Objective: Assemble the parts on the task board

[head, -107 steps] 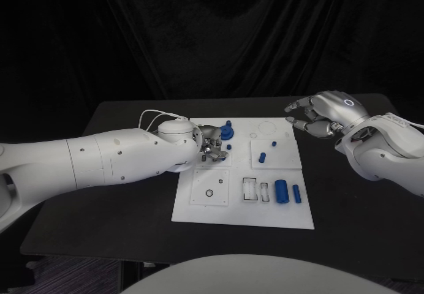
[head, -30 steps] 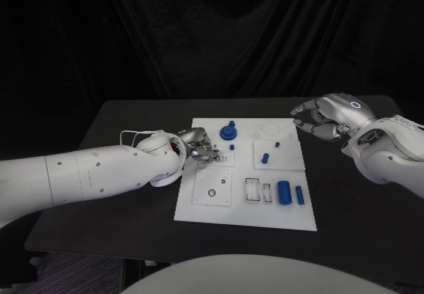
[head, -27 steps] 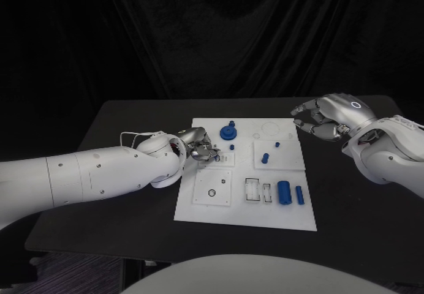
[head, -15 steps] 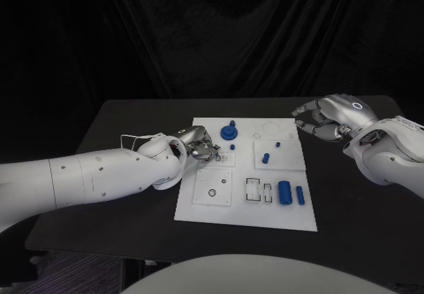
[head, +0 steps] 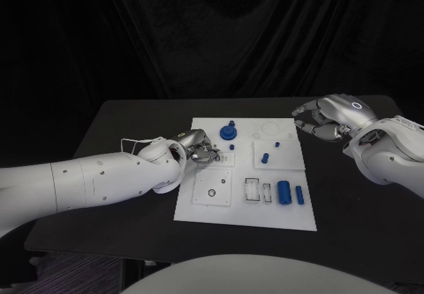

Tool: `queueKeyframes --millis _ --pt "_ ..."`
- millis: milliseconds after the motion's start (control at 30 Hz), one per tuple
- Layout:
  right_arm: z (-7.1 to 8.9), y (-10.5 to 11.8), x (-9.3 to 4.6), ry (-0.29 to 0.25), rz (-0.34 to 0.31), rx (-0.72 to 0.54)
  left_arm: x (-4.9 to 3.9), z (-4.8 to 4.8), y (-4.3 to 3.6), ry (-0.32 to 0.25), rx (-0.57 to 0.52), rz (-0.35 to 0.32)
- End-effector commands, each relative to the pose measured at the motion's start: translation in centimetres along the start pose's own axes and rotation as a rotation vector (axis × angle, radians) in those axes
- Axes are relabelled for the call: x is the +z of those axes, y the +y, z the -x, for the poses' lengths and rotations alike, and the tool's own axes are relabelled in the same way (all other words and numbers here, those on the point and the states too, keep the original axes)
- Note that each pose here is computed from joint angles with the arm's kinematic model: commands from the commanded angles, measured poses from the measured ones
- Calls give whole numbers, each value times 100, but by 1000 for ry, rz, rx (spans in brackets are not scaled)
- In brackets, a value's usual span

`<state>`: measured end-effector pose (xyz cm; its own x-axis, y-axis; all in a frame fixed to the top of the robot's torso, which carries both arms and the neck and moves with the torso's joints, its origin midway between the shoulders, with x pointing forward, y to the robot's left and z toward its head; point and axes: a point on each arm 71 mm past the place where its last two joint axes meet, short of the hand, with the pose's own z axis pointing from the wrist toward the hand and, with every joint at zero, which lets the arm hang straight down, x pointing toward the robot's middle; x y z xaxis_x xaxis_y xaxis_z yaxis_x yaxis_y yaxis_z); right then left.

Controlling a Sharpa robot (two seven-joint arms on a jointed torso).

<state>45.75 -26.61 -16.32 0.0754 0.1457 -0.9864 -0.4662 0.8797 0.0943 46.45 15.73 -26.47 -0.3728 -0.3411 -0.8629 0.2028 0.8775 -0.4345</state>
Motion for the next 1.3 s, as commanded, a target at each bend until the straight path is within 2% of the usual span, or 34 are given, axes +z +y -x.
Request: queueKeyframes --millis 33,1300 --pt "-8 -7 -7 4 -16 -1 -3 -10 -26 -7 -2 -25" --pt "-20 -10 4 11 -18 -3 -4 -138 -28 69 14 -28"
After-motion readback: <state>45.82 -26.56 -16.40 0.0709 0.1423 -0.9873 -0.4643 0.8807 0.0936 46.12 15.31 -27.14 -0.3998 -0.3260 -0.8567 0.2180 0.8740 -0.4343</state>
